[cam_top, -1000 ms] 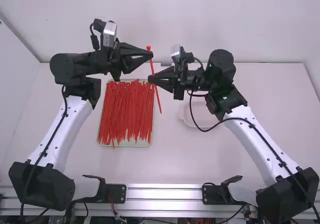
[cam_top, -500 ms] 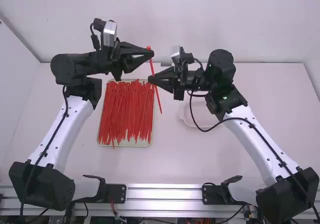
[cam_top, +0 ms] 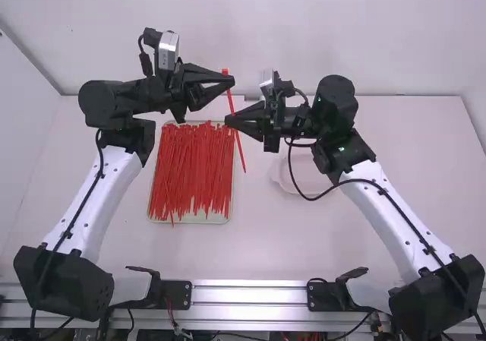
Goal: Fasten the cable tie
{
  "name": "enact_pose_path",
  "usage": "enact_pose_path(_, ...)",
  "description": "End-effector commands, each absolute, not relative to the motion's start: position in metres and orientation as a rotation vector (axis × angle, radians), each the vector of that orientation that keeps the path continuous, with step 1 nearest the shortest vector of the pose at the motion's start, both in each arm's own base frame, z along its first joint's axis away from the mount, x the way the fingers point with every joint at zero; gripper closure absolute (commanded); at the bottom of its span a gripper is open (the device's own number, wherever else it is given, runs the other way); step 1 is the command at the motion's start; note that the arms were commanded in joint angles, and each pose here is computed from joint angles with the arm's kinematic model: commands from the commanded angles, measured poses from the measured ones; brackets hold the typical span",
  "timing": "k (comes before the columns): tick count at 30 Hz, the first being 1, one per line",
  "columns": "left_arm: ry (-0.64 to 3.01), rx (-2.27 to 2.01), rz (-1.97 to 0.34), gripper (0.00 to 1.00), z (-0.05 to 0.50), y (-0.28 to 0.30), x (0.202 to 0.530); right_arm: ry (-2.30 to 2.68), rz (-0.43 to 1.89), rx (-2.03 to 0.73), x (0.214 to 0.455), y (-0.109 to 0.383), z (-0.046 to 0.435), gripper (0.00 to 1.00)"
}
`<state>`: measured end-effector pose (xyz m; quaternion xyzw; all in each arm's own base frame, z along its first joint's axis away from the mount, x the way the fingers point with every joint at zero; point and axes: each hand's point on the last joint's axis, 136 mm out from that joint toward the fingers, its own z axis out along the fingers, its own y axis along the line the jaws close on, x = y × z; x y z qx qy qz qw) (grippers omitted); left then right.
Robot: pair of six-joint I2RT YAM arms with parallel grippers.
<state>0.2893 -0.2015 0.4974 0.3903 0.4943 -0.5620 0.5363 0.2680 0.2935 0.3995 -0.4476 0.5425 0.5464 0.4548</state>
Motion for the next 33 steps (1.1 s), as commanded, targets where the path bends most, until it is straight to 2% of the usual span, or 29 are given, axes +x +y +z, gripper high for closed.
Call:
enact_pose_path(1,1.146,0.95,-1.321,0.98,0.504,-0.203,0.285,1.294,1.333,-1.118,0.264,0.292,0.414,1.0)
enact_pose_path(4,1.146,0.948,-1.321,0.98,0.505,-0.203,0.285,1.297,1.332,-1.117,0.265,0.292,0.414,1.0)
enact_pose_path(5,1.142,0.953,-1.312,0.98,0.504,-0.202,0.285,1.297,1.328,-1.12,0.265,0.292,0.413,0.86)
enact_pose_path(6,1.138,0.96,-1.302,0.98,0.504,-0.202,0.286,1.292,1.316,-1.13,0.265,0.291,0.411,0.63)
enact_pose_path(7,1.138,0.96,-1.302,0.98,0.504,-0.202,0.285,1.294,1.316,-1.13,0.265,0.291,0.411,0.54)
enact_pose_path(8,1.131,0.953,-1.294,0.98,0.505,-0.201,0.287,1.294,1.302,-1.143,0.265,0.292,0.407,0.34)
enact_pose_path(9,1.128,0.949,-1.291,0.98,0.506,-0.201,0.287,1.294,1.294,-1.151,0.265,0.292,0.405,0.29)
enact_pose_path(14,1.089,0.988,-1.267,0.98,0.522,-0.201,0.278,1.312,1.254,-1.198,0.264,0.291,0.388,0.24)
enact_pose_path(25,1.162,0.972,-1.218,0.98,0.537,-0.201,0.289,1.347,1.23,-1.243,0.261,0.29,0.37,0.2)
enact_pose_path(28,1.167,0.977,-1.205,0.98,0.535,-0.201,0.291,1.351,1.202,-1.26,0.262,0.289,0.363,0.13)
enact_pose_path(30,1.188,0.967,-1.194,0.98,0.529,-0.2,0.296,1.389,1.171,-1.244,0.267,0.288,0.358,0.01)
enact_pose_path(33,1.307,0.857,-1.173,0.98,0.512,-0.189,0.32,1.498,1.106,-1.184,0.281,0.284,0.345,0.01)
